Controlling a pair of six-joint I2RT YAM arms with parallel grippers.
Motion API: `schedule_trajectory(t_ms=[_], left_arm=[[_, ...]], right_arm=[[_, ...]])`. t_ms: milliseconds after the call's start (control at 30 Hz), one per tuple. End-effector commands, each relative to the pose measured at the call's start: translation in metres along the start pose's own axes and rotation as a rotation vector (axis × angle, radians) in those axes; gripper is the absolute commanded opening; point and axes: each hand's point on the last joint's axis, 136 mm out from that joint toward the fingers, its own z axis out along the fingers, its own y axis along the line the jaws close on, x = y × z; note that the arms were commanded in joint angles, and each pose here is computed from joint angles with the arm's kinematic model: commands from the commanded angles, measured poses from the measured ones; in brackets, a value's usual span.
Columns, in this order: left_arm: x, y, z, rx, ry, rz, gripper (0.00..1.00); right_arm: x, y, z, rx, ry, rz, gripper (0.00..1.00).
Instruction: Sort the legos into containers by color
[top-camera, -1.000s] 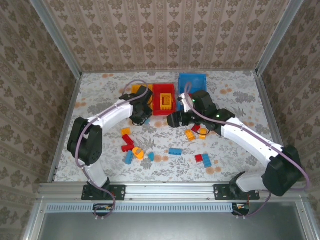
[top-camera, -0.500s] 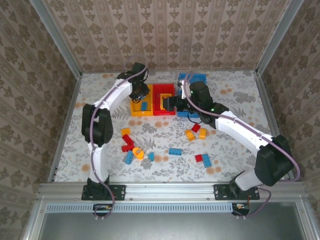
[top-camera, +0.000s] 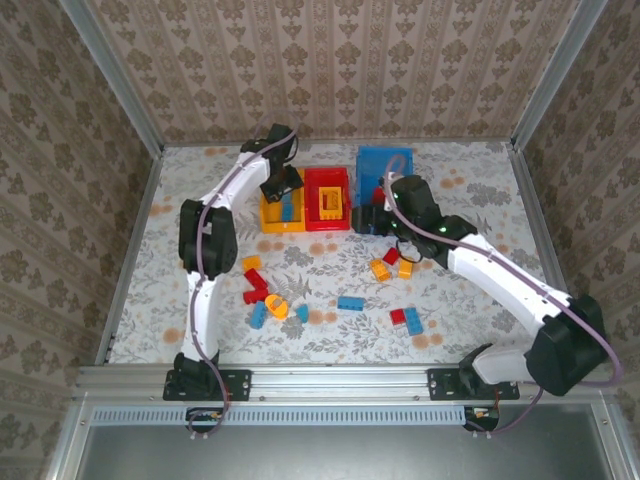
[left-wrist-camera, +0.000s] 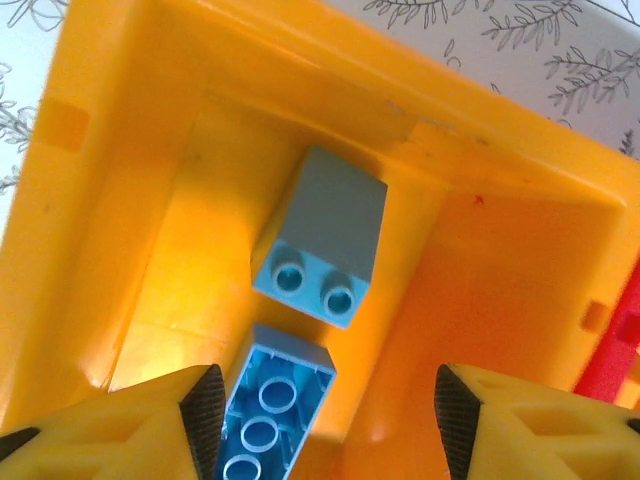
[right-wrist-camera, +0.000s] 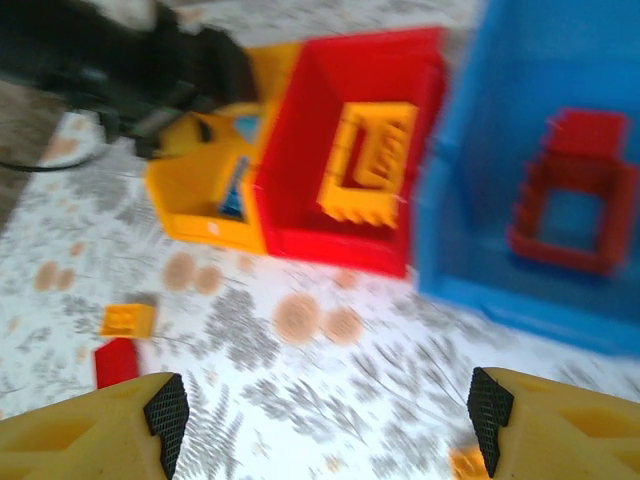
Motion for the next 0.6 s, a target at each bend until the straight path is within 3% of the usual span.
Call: schedule_trajectory(t_ms=[0,167,333,433,567], left_arm=[[0.008,-0.010,-0.045,0.052,-0.026,0.026,0.64],[0.040,-0.025,-0.089,0.129,-0.094,0.108,0.68],[0.093,-0.035,-0.126,0.253,-0.147,0.315,0.70],[0.124,-0.032,-0.139,0.319,-0.152,0.419,0.71],[0.145,-0.017,-0.148,0.358,-0.148,0.458,0.71]], right_arm=[[0.058,-0.067,-0.005,0.260,0.189,0.153,0.75],[0.078,-0.082,0.021,0.355,0.295,0.248,0.76],[0.081,-0.103,0.044,0.480,0.316,0.286,0.75],[0.088,-0.112,0.054,0.509,0.335,0.309,0.76],[0.090,-0.118,0.066,0.522,0.333,0.301,0.76]])
